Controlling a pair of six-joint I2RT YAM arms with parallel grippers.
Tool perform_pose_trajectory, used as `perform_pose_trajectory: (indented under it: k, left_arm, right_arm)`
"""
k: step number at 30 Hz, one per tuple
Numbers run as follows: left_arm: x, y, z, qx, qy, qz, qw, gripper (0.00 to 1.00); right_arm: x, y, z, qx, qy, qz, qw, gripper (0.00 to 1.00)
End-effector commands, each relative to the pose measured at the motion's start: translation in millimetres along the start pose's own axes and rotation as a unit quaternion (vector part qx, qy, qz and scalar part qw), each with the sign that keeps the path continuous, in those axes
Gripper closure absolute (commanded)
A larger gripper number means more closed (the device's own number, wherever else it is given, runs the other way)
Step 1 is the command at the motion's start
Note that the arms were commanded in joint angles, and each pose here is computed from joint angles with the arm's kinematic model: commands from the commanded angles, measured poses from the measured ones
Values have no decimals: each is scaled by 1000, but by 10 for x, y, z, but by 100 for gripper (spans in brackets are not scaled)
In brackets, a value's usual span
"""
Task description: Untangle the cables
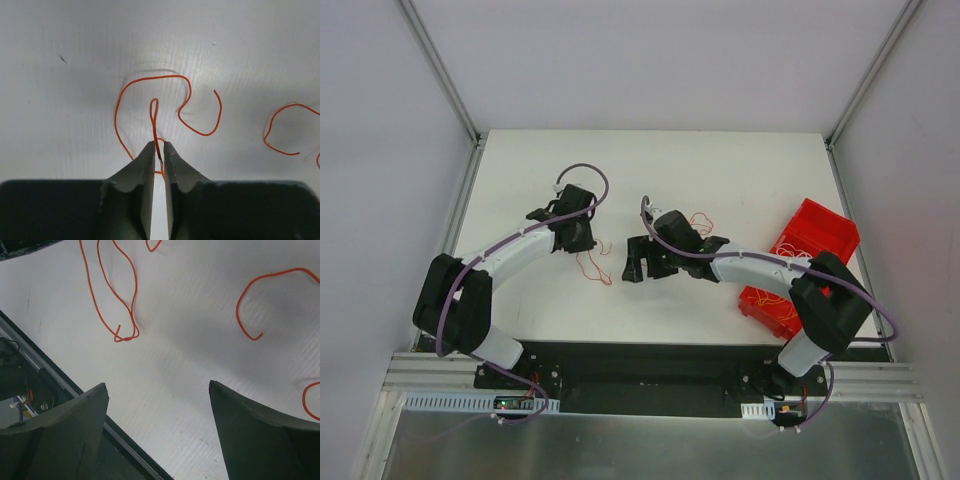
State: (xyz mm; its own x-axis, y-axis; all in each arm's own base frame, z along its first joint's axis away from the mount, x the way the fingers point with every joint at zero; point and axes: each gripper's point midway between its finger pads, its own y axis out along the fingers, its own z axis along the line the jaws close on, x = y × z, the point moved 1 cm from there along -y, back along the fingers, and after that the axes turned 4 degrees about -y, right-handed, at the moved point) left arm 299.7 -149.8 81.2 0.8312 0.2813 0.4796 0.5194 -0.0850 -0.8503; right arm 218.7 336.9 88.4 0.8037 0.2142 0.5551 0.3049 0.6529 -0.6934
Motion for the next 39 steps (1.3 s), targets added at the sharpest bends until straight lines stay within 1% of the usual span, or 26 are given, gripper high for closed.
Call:
perform_pose_trajectory:
  k: [1, 4, 7, 8, 9, 10, 13, 15, 16, 19, 20, 21, 23, 26, 31, 34, 38, 39]
  left_arm:
    - [50, -50, -167, -62, -1, 1, 998, 76]
    - [56, -195, -166, -79, -8, -12, 997, 45]
    - [117, -476, -165, -111, -15, -42, 993, 25]
    - [132, -585, -158, -122, -18, -53, 991, 21]
    - [143, -680, -141, -130, -18, -62, 989, 14]
    - [168, -796, -119, -136, -21, -73, 988, 10]
    - [245, -1150, -12, -147, -22, -111, 983, 7]
    - [303, -1439, 30, -166, -17, -146, 975, 7]
    - [334, -1560, 42, -174, -13, -162, 971, 7]
    - [400, -1930, 42, -208, -6, -208, 956, 7]
    - [421, -2047, 32, -220, -5, -220, 950, 6]
    - [426, -2129, 27, -228, -5, -227, 947, 6]
    - [446, -2286, 21, -243, -5, -243, 939, 6]
    - [405, -2373, -20, -263, 5, -239, 935, 6]
    - [335, -2360, 24, -261, 14, -236, 936, 6]
    - [297, -2386, 44, -265, 15, -236, 935, 6]
    - [302, -2488, 75, -271, 11, -253, 929, 6]
    - [312, -2527, 78, -273, 13, -258, 927, 6]
  right_arm:
    - [247, 37, 209, 42, 4, -17, 999, 16]
    - [318, 110, 232, 58, 11, -21, 998, 16]
    - [399, 189, 306, 77, 0, -22, 997, 15]
    - [429, 220, 322, 78, -10, -25, 997, 14]
    - [434, 265, 313, 73, -19, -24, 997, 13]
    - [468, 303, 298, 66, -25, -26, 997, 12]
    - [521, 393, 209, 32, -52, -25, 998, 9]
    - [510, 465, 111, 1, -69, -4, 998, 7]
    - [600, 490, 118, -8, -76, -2, 997, 7]
    - [638, 623, 60, -42, -90, 27, 995, 1]
    - [585, 706, 25, -58, -89, 44, 993, 0]
    - [598, 753, 46, -67, -91, 52, 992, 3]
    - [549, 860, 66, -88, -94, 74, 989, 4]
    - [492, 993, 178, -91, -107, 88, 986, 4]
    - [428, 1092, 408, -95, -138, 95, 981, 4]
    - [392, 1097, 341, -166, -162, 112, 966, 4]
    - [399, 1076, 348, -240, -188, 125, 944, 4]
    - [394, 1080, 311, -257, -190, 130, 939, 2]
